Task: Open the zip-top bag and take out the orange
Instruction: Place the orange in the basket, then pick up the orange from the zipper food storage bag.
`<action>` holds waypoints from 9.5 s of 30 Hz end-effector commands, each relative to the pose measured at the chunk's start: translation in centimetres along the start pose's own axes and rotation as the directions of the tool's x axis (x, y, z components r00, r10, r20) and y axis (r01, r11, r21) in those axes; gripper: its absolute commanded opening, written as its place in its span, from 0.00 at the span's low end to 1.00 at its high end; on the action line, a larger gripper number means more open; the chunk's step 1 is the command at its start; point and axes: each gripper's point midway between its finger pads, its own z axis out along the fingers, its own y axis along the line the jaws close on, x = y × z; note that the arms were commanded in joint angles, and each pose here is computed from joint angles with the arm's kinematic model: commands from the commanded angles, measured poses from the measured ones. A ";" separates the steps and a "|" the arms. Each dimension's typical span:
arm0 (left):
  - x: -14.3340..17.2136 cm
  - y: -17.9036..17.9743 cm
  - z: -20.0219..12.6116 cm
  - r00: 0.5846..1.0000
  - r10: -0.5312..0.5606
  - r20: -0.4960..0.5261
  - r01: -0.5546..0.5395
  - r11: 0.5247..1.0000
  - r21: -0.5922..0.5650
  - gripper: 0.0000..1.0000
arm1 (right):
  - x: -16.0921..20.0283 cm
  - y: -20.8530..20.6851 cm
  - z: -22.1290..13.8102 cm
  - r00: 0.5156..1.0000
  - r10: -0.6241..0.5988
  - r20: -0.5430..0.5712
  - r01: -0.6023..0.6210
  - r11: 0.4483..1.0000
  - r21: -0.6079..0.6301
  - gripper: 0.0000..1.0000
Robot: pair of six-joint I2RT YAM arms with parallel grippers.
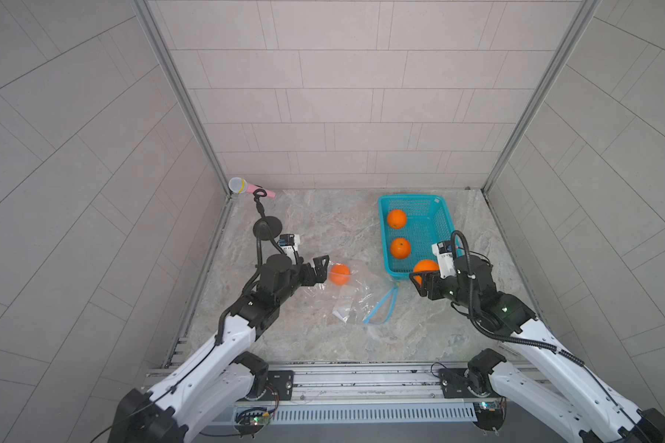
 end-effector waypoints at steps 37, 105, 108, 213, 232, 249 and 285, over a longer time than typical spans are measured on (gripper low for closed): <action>5.1 -7.5 13.3 0.980 0.054 -0.192 -0.016 0.981 0.195 1.00 | -8.4 -18.3 23.0 0.900 0.139 -0.412 0.063 0.895 0.441 0.63; 8.2 4.5 12.7 0.971 -0.042 -0.237 0.046 0.999 0.012 0.77 | 9.4 9.5 8.0 0.953 -0.253 0.164 0.292 0.910 -0.293 0.66; 8.7 4.8 13.2 0.966 -0.037 -0.255 0.040 0.999 0.007 0.72 | 9.1 10.2 9.4 0.952 -0.251 0.174 0.293 0.908 -0.300 0.66; 10.4 1.6 8.4 0.962 -0.124 -0.244 0.152 0.983 0.100 0.87 | 12.8 8.6 9.0 0.915 -0.389 0.104 0.403 0.882 -0.242 0.62; 14.8 -3.7 -2.1 0.901 -0.114 -0.419 0.225 0.948 0.225 1.00 | 13.2 8.7 9.6 0.920 -0.371 0.131 0.393 0.882 -0.260 0.62; 16.8 -5.5 2.0 0.937 0.219 -0.271 -0.125 0.937 0.326 0.95 | 13.4 10.3 8.7 0.940 -0.317 0.126 0.341 0.866 -0.366 0.61; 16.6 1.4 6.3 0.887 0.276 -0.369 -0.323 0.944 -0.071 0.00 | 11.9 7.5 3.7 0.988 -0.118 0.098 0.148 0.897 -0.416 0.63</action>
